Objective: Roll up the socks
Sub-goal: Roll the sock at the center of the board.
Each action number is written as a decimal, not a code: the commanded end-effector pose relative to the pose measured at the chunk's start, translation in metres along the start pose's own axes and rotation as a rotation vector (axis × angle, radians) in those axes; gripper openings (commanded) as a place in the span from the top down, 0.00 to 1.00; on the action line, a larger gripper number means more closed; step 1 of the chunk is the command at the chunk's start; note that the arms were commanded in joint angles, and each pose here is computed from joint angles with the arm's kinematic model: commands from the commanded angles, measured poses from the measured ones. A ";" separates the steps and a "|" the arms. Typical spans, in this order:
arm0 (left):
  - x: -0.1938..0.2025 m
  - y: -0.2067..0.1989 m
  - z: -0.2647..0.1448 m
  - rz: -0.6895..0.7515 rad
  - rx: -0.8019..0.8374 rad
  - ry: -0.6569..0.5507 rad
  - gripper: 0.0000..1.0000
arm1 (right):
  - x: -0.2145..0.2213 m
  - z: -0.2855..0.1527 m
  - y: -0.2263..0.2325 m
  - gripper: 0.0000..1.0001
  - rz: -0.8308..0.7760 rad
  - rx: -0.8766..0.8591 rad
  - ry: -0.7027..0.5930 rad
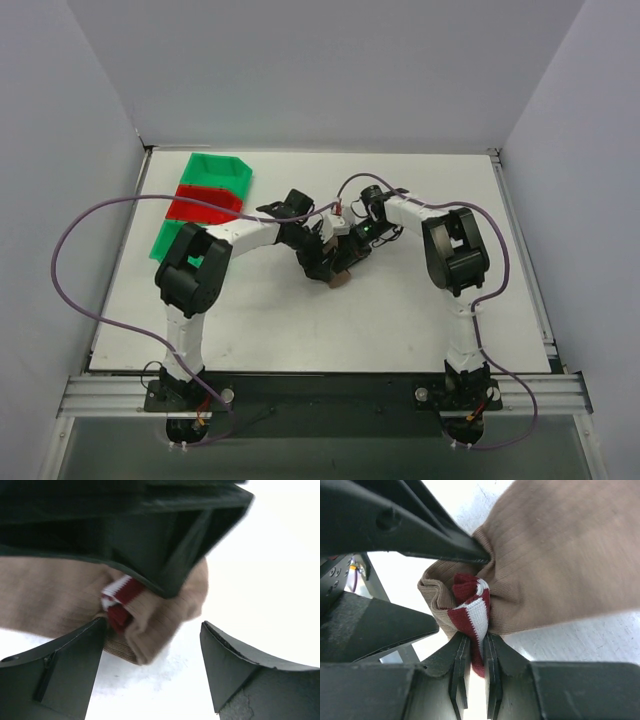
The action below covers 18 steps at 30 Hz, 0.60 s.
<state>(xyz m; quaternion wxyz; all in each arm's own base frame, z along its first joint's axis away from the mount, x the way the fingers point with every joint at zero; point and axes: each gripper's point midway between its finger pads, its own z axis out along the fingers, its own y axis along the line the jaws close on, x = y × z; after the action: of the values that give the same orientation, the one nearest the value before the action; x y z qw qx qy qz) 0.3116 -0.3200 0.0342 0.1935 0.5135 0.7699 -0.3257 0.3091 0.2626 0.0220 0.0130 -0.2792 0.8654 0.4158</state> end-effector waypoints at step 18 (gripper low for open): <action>-0.040 0.001 -0.047 -0.037 -0.062 -0.209 0.03 | -0.013 -0.034 0.050 0.99 -0.253 -0.025 0.009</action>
<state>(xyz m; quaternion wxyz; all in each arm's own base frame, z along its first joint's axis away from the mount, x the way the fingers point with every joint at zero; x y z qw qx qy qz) 0.2950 -0.3094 0.0727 0.2366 0.4967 0.7547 -0.3575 0.3233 0.2665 0.0539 0.0565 -0.3500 0.8423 0.4059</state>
